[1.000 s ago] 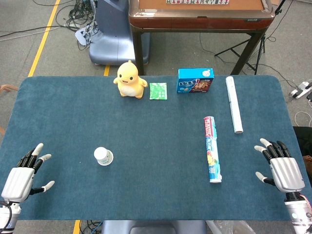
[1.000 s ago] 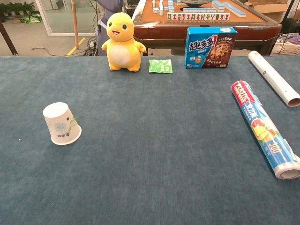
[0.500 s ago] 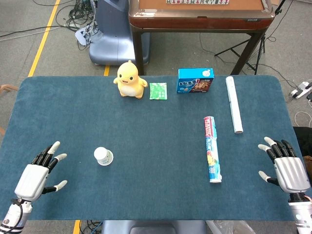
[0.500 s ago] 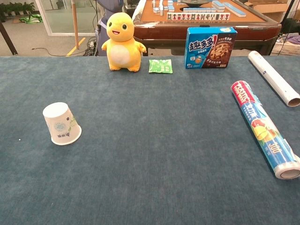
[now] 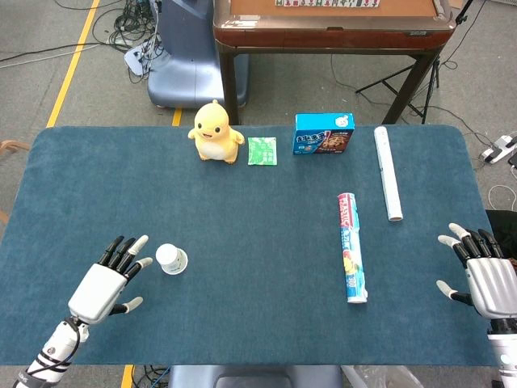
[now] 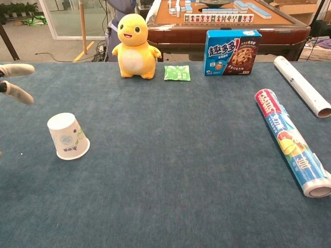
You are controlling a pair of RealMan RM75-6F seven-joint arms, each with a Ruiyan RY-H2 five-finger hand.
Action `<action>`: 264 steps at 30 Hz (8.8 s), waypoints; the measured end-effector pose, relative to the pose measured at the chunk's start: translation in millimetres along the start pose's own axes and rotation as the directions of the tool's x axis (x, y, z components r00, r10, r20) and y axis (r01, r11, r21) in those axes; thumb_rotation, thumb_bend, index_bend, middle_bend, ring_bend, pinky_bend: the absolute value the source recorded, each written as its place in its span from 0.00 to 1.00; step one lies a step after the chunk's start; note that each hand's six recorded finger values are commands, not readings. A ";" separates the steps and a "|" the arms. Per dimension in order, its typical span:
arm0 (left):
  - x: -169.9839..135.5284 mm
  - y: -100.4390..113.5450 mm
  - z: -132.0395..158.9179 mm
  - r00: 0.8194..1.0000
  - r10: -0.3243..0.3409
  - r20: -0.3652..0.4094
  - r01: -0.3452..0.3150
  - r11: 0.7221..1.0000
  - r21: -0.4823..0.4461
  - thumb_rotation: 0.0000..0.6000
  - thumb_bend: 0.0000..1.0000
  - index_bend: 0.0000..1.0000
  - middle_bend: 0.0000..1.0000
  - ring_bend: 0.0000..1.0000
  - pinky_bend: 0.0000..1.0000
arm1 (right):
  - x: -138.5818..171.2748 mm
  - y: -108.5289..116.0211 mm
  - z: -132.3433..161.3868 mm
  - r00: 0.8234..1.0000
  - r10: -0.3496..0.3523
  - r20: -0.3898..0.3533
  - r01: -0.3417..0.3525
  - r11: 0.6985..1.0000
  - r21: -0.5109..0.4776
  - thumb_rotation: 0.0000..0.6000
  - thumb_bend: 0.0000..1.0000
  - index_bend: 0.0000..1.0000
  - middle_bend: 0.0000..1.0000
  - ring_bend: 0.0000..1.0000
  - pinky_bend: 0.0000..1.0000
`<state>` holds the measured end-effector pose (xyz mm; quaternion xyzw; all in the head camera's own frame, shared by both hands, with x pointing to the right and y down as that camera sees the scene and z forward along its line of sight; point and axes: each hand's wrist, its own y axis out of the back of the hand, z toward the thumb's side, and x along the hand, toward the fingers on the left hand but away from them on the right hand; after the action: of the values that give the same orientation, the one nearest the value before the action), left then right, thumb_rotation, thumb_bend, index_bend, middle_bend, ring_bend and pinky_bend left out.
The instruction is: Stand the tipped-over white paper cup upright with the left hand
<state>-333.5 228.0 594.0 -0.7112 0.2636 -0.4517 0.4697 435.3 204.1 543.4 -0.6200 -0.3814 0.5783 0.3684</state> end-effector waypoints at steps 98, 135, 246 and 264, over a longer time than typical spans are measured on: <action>85.1 -43.2 21.3 0.990 -0.110 0.086 0.061 0.895 0.443 1.00 0.21 0.37 0.00 0.00 0.00 | 1.1 -2.4 -2.2 0.998 0.065 0.007 -0.065 0.997 -0.052 1.00 0.12 0.26 0.13 0.11 0.10; 108.2 -41.6 -20.5 0.932 -0.268 -0.243 0.124 0.867 -0.483 1.00 0.23 0.26 0.00 0.00 0.00 | 1.6 -3.2 -3.3 0.997 0.082 0.013 -0.081 0.995 -0.054 1.00 0.12 0.26 0.13 0.11 0.10; 133.4 -52.9 14.4 0.928 -0.343 -0.143 0.368 0.899 0.237 1.00 0.24 0.22 0.00 0.00 0.00 | 5.6 10.2 -7.6 0.998 0.053 0.024 -0.052 0.996 -0.066 1.00 0.12 0.26 0.13 0.11 0.10; 132.7 -50.5 10.6 0.941 -0.306 -0.145 0.321 0.941 0.102 1.00 0.24 0.37 0.00 0.00 0.00 | 5.6 9.9 -8.1 0.998 0.055 0.024 -0.053 0.996 -0.065 1.00 0.12 0.26 0.13 0.11 0.10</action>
<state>-266.5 147.7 690.6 -0.6834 0.1477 -0.5807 0.4171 444.0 204.6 532.6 -0.6341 -0.3877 0.5835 0.3273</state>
